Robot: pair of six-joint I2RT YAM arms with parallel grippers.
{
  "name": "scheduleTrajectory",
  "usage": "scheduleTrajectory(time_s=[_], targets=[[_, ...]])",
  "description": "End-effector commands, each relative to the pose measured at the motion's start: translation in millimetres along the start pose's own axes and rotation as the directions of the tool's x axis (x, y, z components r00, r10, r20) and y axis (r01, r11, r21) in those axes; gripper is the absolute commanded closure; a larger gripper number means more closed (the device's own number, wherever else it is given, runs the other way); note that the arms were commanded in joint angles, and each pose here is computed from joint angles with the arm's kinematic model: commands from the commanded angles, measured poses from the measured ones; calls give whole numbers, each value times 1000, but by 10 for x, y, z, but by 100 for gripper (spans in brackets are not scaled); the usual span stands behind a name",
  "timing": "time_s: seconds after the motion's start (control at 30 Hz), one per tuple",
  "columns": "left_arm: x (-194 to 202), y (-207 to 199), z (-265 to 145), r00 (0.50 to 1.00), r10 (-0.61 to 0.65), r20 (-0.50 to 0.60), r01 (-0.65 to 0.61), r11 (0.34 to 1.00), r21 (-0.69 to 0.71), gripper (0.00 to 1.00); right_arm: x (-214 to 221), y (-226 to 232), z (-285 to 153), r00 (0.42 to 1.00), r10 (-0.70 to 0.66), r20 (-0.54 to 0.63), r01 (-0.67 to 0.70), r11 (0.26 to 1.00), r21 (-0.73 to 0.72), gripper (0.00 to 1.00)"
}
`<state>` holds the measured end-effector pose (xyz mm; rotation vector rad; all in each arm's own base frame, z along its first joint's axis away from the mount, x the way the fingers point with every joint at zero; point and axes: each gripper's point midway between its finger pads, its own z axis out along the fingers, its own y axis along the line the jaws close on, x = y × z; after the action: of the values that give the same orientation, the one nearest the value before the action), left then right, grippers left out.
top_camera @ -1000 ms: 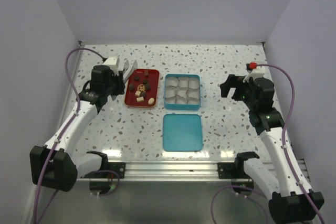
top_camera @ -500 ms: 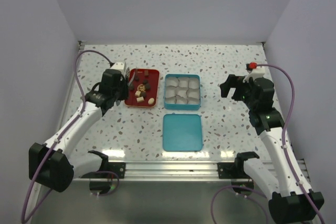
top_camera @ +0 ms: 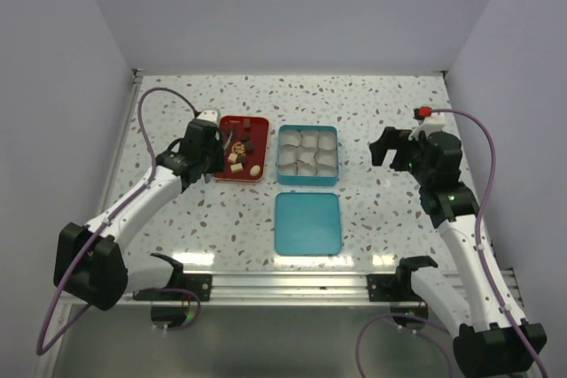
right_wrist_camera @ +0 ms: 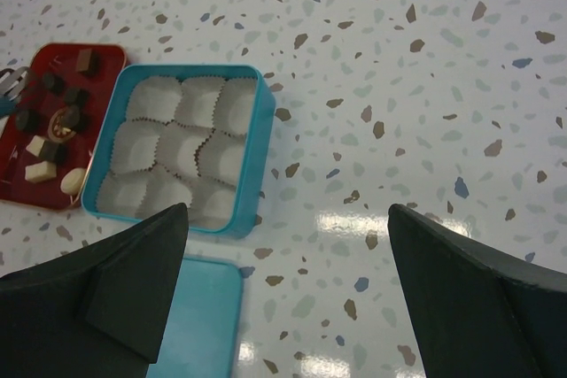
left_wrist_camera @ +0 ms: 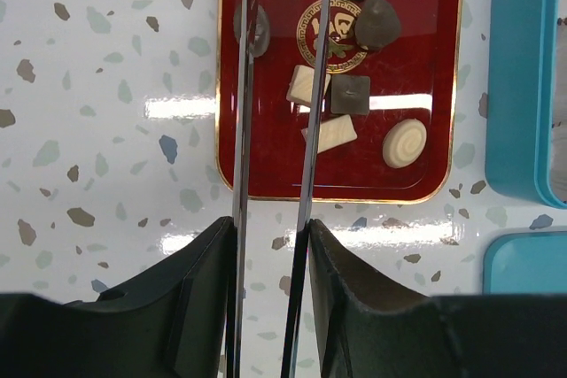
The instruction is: Pack the chocolate
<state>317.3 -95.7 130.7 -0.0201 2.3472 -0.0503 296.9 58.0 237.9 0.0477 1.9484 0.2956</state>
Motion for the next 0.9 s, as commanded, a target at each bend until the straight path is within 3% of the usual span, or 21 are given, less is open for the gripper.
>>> scheduleTrajectory(time_s=[0.0,0.87], targets=[[-61,-59,44,1000,-22,19,22,1000,-11,58,-90,43,-19,999,-1,35,2,1000,-24,1],[-109,-68,231,999,-16,41,18,999,-46,57,-83,73,-19,999,-2,33,3,999,-41,1]])
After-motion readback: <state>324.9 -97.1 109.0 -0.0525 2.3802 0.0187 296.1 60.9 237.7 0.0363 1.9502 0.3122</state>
